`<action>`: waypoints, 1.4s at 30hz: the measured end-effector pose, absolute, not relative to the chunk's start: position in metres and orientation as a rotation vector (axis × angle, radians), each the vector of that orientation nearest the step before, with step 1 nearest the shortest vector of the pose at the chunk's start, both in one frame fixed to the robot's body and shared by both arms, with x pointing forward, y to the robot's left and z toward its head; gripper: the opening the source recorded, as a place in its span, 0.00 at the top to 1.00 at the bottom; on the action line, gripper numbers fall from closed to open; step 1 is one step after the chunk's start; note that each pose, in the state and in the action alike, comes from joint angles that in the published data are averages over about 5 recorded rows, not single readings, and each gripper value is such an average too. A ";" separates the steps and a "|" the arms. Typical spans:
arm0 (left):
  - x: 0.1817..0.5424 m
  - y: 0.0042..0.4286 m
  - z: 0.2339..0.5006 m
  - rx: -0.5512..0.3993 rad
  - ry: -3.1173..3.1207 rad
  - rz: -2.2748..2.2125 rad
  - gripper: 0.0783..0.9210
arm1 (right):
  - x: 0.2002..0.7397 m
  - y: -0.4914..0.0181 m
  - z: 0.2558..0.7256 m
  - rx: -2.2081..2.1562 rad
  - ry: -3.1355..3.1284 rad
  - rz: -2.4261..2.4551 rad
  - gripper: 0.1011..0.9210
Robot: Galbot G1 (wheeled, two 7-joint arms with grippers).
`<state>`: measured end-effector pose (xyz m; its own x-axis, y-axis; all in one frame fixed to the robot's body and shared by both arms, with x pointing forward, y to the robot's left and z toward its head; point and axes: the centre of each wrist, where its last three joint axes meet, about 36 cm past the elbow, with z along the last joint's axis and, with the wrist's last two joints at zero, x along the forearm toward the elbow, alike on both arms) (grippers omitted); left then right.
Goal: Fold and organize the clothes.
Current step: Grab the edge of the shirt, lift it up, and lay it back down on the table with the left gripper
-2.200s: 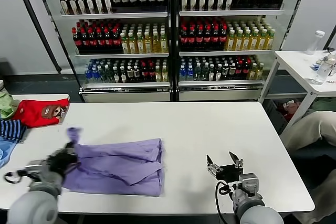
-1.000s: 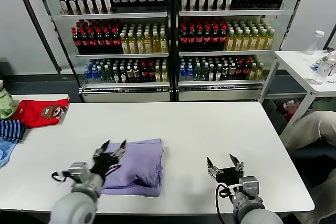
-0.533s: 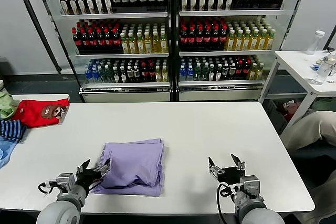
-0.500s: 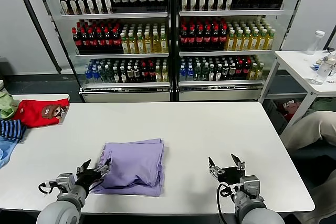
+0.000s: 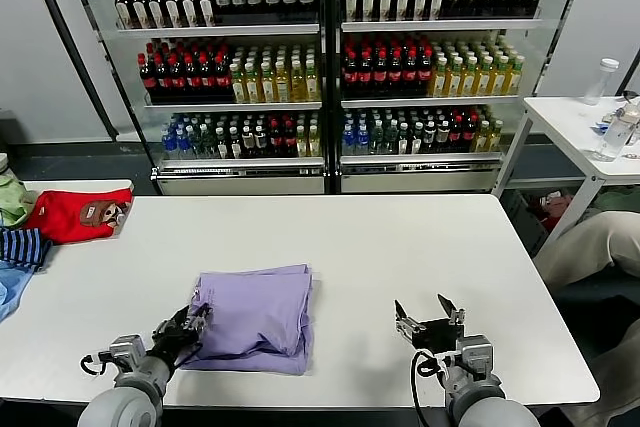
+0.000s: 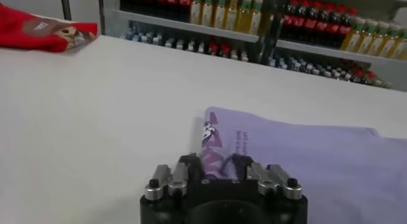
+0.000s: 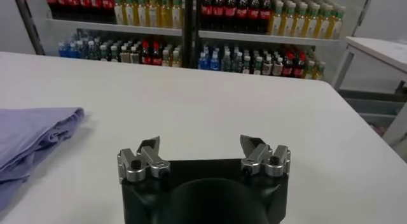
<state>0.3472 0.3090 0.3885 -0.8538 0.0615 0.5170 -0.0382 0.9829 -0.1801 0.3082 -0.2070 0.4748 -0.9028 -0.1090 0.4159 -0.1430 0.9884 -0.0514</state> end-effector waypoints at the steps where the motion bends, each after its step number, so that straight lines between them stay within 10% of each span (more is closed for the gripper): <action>1: 0.347 0.308 0.388 -0.021 -2.582 0.254 0.64 | 0.308 -0.207 0.475 0.180 -2.709 0.112 0.12; 11: 0.347 0.301 0.397 -0.020 -2.627 0.229 0.95 | 0.308 -0.209 0.475 0.170 -2.710 0.117 0.12; 30: 0.320 0.463 0.520 0.304 -2.781 -0.214 0.97 | 0.315 -0.209 0.475 0.180 -2.720 0.117 0.12; 42: 0.323 0.375 0.523 0.030 -2.855 -0.211 0.97 | 0.311 -0.209 0.475 0.174 -2.716 0.112 0.12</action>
